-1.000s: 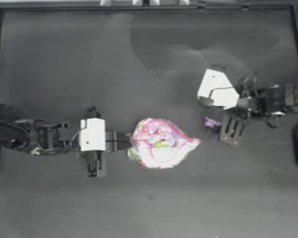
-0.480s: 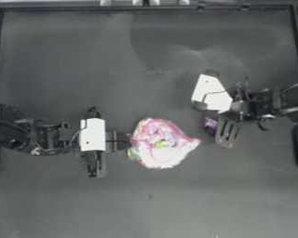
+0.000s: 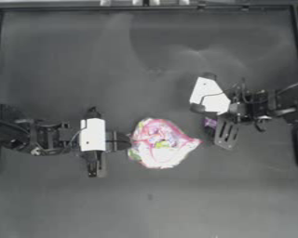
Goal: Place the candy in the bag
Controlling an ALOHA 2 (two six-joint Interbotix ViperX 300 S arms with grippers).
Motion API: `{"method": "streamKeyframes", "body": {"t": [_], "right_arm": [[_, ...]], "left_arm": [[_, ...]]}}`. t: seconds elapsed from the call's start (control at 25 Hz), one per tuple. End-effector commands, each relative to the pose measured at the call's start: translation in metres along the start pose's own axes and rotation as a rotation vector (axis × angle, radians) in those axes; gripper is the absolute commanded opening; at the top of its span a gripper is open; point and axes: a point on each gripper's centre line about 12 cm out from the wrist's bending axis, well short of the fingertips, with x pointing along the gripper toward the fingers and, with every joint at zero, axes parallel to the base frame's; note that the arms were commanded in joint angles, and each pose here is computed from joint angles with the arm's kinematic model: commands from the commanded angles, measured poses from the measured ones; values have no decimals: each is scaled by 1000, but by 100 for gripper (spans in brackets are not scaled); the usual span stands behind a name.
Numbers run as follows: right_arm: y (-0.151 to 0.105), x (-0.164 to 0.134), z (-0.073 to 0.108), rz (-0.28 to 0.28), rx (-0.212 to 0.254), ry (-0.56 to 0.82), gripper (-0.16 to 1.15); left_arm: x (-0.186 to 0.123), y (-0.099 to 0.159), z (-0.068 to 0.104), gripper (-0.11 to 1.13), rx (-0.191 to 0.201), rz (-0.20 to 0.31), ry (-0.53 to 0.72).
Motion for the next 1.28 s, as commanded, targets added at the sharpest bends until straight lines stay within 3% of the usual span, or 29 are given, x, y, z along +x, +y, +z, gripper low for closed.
{"method": "streamKeyframes", "body": {"t": [0.04,0.48,0.88,1.28], "right_arm": [[2,-6,7,8,4,-31,83],[2,1,3,1,3,-3,44],[0,-11,4,-2,3,-14,42],[-7,-67,15,-24,2,-109,42]], "left_arm": [[-8,2,26,6,-6,3,-78],[-8,2,26,6,-6,3,-78],[-8,2,25,6,-6,2,-77],[-8,2,27,6,-6,3,-83]]}}
